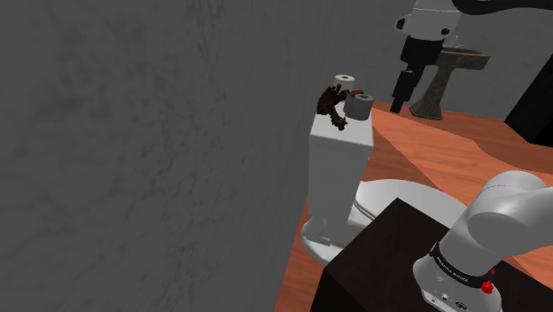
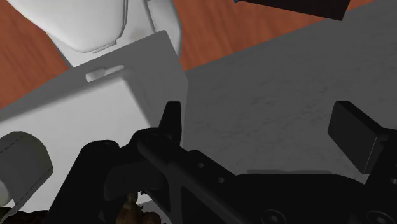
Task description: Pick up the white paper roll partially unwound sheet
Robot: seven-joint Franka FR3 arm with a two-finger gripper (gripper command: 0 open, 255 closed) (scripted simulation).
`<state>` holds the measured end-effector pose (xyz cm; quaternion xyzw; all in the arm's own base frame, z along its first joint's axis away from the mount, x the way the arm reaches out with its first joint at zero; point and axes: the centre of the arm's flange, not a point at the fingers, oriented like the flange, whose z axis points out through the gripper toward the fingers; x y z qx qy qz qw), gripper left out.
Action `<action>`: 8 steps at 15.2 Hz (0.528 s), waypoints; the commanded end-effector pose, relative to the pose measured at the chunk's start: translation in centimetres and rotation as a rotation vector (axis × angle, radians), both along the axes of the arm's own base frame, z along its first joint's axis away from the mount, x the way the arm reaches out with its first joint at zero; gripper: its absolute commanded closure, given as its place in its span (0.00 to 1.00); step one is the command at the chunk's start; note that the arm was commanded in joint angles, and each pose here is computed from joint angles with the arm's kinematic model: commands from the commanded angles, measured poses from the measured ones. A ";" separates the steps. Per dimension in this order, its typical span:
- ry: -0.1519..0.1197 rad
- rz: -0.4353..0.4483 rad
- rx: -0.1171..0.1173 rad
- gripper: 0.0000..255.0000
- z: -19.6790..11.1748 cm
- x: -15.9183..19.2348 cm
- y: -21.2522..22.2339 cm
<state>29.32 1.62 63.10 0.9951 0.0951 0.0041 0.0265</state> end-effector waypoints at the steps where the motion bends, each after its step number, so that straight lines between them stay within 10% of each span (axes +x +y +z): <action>1: 0.000 0.000 0.000 0.00 0.0 0.0 0.0; 8: 0.007 -0.001 0.014 0.00 -2.3 6.6 -6.3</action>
